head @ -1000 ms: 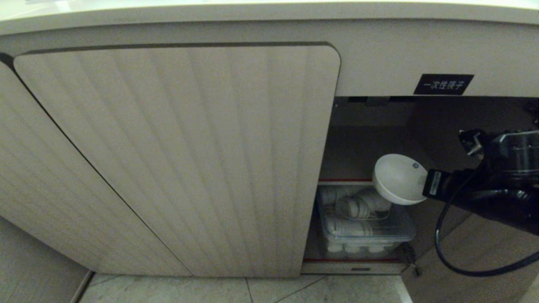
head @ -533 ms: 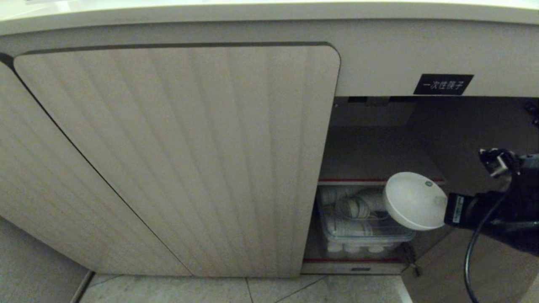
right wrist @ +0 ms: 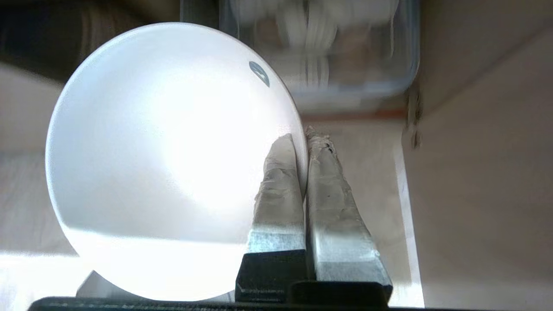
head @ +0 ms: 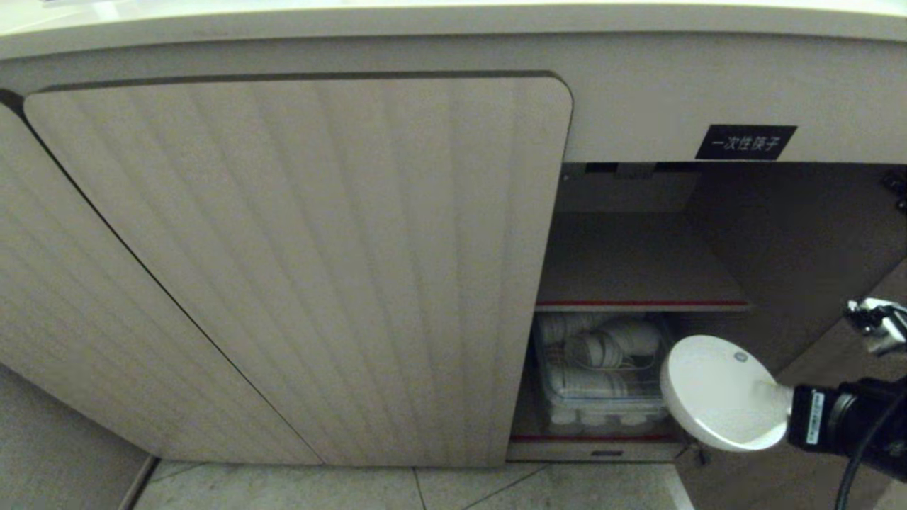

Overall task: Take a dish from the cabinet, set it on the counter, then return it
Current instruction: Place it on the table

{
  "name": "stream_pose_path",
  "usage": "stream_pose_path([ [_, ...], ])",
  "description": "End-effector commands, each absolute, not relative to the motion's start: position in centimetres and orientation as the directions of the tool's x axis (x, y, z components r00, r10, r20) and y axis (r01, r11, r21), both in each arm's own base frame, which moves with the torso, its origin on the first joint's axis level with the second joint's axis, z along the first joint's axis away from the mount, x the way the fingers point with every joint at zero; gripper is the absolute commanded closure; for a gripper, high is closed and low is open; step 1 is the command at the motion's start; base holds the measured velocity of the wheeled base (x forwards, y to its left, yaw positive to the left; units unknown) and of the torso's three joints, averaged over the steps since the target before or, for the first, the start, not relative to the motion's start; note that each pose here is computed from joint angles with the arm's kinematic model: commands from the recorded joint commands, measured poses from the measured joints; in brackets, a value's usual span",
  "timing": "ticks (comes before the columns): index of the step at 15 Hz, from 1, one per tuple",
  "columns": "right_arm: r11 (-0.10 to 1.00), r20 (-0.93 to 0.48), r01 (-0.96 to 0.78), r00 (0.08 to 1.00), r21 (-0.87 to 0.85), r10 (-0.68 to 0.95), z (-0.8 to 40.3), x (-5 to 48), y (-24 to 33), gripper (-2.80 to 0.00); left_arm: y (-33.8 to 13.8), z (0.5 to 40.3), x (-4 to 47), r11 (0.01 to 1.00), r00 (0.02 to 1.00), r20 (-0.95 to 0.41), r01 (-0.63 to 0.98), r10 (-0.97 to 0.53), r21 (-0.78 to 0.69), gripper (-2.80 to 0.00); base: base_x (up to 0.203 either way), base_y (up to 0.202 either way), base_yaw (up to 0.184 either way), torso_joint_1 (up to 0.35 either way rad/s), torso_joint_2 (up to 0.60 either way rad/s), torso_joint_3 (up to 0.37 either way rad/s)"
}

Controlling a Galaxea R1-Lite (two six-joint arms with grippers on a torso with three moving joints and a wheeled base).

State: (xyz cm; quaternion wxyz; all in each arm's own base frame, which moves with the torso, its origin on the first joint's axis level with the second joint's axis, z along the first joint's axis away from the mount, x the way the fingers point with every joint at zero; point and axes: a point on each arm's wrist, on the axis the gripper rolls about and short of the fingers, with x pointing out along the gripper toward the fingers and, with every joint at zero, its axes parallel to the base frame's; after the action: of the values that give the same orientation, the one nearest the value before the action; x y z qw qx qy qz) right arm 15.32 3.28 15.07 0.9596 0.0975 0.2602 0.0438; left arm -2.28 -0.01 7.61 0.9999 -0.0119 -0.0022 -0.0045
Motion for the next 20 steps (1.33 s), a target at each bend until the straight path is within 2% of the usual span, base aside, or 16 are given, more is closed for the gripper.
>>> stream_pose_path([
  [1, 0.976, -0.49, -0.039, 0.86, 0.215, 0.142, 15.0, 14.1, 3.0, 0.0, 0.0, 7.6, -2.3, 1.0, 1.0, 0.006, 0.009, -0.009, -0.024, 0.0, 0.0, 0.0, 0.0, 0.0, 0.0, 0.0],
  [9, 0.976, -0.548, -0.076, 0.817, 0.203, 0.178, 13.0, 11.1, 2.6, 0.0, 0.0, 7.6, -2.3, 1.0, 1.0, 0.006, 0.009, -0.009, -0.024, 0.0, 0.0, 0.0, 0.0, 0.0, 0.0, 0.0],
  [20, 0.975, -0.548, -0.083, 0.816, 0.205, 0.185, 13.1, 11.6, 2.7, 0.0, 0.0, 7.6, -2.3, 1.0, 1.0, 0.005, 0.009, -0.009, -0.025, 0.0, 0.0, 0.0, 0.0, 0.0, 0.0, 0.0],
])
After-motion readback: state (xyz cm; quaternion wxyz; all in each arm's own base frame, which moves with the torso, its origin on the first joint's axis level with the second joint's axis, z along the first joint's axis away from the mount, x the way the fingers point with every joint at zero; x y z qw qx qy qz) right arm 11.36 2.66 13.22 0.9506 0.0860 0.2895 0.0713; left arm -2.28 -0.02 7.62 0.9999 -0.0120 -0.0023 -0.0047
